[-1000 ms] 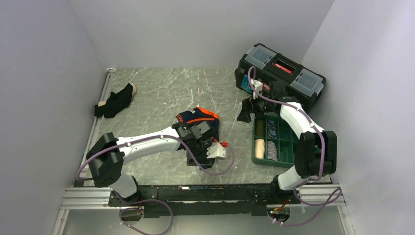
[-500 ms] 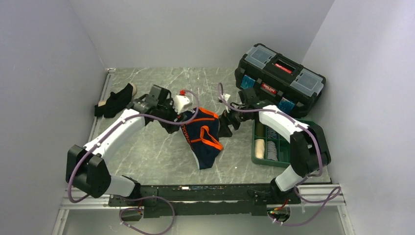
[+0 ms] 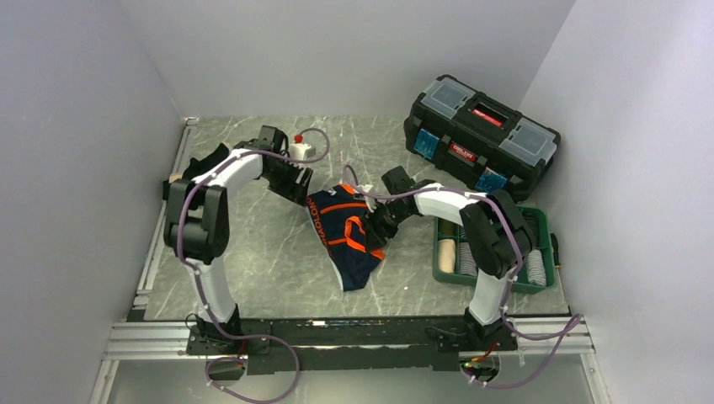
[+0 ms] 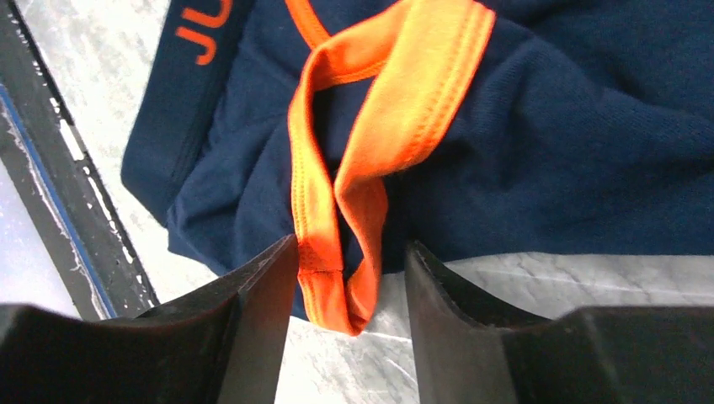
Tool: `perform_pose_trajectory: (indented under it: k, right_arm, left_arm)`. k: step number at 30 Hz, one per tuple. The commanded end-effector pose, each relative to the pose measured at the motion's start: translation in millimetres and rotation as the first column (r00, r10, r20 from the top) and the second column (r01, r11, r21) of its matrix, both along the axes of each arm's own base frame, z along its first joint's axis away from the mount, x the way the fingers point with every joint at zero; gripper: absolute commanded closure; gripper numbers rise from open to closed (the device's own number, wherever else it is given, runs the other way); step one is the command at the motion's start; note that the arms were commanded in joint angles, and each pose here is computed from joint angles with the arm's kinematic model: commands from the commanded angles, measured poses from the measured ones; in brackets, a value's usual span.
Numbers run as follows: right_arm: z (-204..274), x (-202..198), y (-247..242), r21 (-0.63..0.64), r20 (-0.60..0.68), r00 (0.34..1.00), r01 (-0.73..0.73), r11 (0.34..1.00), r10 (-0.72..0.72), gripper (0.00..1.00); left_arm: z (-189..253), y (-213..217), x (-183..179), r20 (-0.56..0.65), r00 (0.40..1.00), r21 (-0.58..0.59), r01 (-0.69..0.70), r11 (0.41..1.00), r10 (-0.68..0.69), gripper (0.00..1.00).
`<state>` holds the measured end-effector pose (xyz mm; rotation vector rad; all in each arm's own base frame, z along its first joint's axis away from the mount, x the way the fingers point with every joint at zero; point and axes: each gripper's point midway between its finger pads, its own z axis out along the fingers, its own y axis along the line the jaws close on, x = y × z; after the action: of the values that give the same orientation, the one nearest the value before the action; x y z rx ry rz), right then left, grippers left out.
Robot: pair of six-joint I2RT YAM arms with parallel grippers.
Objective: Roll the underwear
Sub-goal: Flatten out the underwear at the center of the board.
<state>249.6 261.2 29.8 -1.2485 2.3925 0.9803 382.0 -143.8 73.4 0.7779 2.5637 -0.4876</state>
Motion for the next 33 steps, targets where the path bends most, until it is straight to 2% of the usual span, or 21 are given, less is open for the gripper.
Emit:
perform_pose_trajectory:
  k: [1,3,5,9,12,15,17,18,24,30,33]
  right_arm:
    - [3.4,10.7,3.7,-0.001,0.014,1.0,0.009,1.0,-0.009,0.51]
    - [2.3,8.9,0.0,-0.015,0.015,1.0,0.013,1.0,-0.013,0.56]
    - [8.5,7.8,-3.1,-0.017,0.031,0.999,0.009,1.0,-0.009,0.69]
    - [22.8,1.2,-10.3,-0.012,0.047,0.999,-0.022,1.0,0.022,0.86]
    - [30.7,-2.9,-20.5,-0.023,0.058,0.998,-0.024,0.999,0.026,0.92]
    - [37.8,-6.1,-34.7,-0.032,0.068,0.998,-0.013,0.999,0.015,0.96]
    - [39.6,-8.7,-45.5,-0.041,0.063,0.998,0.0,0.999,0.002,1.0]
    - [39.4,-8.8,-52.3,-0.05,0.062,0.998,0.013,0.999,-0.01,1.0]
    - [33.0,-20.9,-92.0,-0.103,0.04,0.996,0.079,0.991,-0.076,1.0]
    - [26.0,-23.5,-133.8,-0.208,0.084,0.989,0.14,0.968,-0.125,1.0]
    - [26.4,-21.5,-145.4,-0.235,0.1,0.986,0.152,0.96,-0.132,0.93]
  left_arm:
    - [-9.7,-22.8,9.4,-0.064,0.998,-0.111,0.004,0.994,-0.011,0.29]
    - [-15.4,-26.7,11.9,-0.077,0.997,-0.129,0.008,0.992,-0.018,0.3]
    - [-17.1,-31.1,12.9,-0.087,0.996,-0.154,0.011,0.988,-0.025,0.31]
    - [-16.8,-40.9,10.6,-0.092,0.994,-0.214,0.032,0.976,-0.053,0.39]
    - [-19.5,-44.0,9.3,-0.098,0.993,-0.241,0.037,0.97,-0.063,0.56]
    - [-22.2,-46.5,8.1,-0.109,0.991,-0.271,0.041,0.962,-0.073,0.78]
    - [-23.0,-47.3,8.3,-0.114,0.99,-0.28,0.043,0.959,-0.078,0.96]
    - [-23.0,-47.3,8.8,-0.117,0.99,-0.283,0.042,0.958,-0.078,1.0]
    - [-13.9,-38.6,16.6,-0.095,0.994,-0.296,0.019,0.955,-0.049,1.0]
    - [3.9,-9.9,19.7,-0.062,0.998,-0.285,-0.047,0.957,0.031,1.0]
    - [9.3,-2.0,11.5,-0.036,0.999,-0.258,-0.045,0.965,0.037,1.0]
